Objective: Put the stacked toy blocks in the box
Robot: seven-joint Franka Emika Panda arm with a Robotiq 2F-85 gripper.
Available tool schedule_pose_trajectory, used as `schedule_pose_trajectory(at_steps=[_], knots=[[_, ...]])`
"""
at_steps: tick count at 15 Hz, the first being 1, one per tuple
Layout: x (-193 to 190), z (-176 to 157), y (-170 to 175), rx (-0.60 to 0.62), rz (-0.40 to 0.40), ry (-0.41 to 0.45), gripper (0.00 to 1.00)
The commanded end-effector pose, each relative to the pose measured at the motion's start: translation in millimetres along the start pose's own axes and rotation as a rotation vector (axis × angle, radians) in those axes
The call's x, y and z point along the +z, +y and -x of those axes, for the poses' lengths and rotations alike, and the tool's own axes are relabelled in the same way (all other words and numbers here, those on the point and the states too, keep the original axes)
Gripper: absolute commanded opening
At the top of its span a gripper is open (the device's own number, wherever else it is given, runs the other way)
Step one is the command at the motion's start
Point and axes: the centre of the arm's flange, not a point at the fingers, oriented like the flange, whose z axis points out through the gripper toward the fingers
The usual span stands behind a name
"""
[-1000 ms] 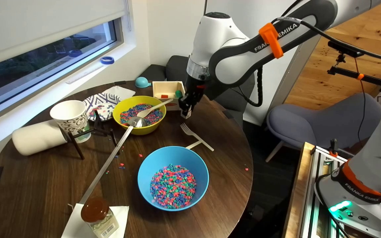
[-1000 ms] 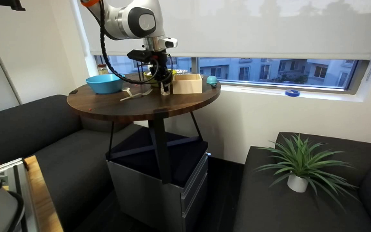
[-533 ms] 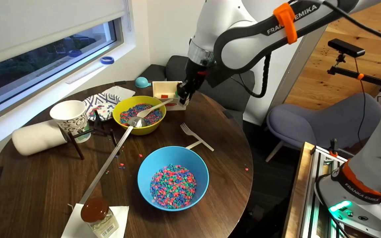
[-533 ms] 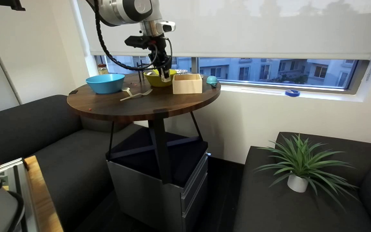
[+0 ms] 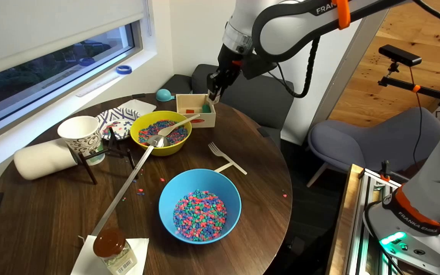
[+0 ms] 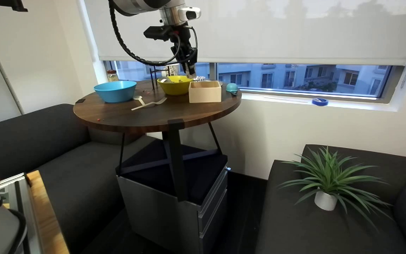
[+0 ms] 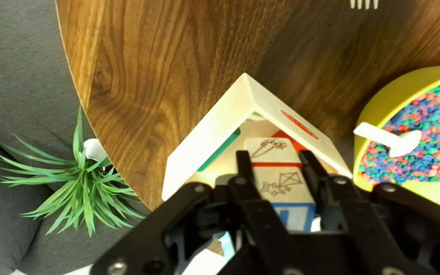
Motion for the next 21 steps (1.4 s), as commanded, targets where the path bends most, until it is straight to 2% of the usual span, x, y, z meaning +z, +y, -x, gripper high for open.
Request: schedule_pose_trajectory(at_steps=[1, 9, 15, 16, 17, 18, 21], knots=[[25.0, -24.9, 4.7, -0.001, -0.006, -0.01, 0.1], [72.4, -59.2, 9.4, -0.018, 0.046, -0.023, 0.1], [93.8, -61.6, 11.7, -0.061, 0.023, -0.034, 0.1], [91.8, -62.6, 11.4, -0.067, 0.022, -0.036, 0.29], [88.0, -63.0, 12.2, -0.076, 0.034, -0.041, 0.6], [82.2, -63.6, 12.9, -0.083, 0.039, -0.034, 0.61], [54.1, -62.1, 15.7, -0.085, 0.044, -0.032, 0.81]])
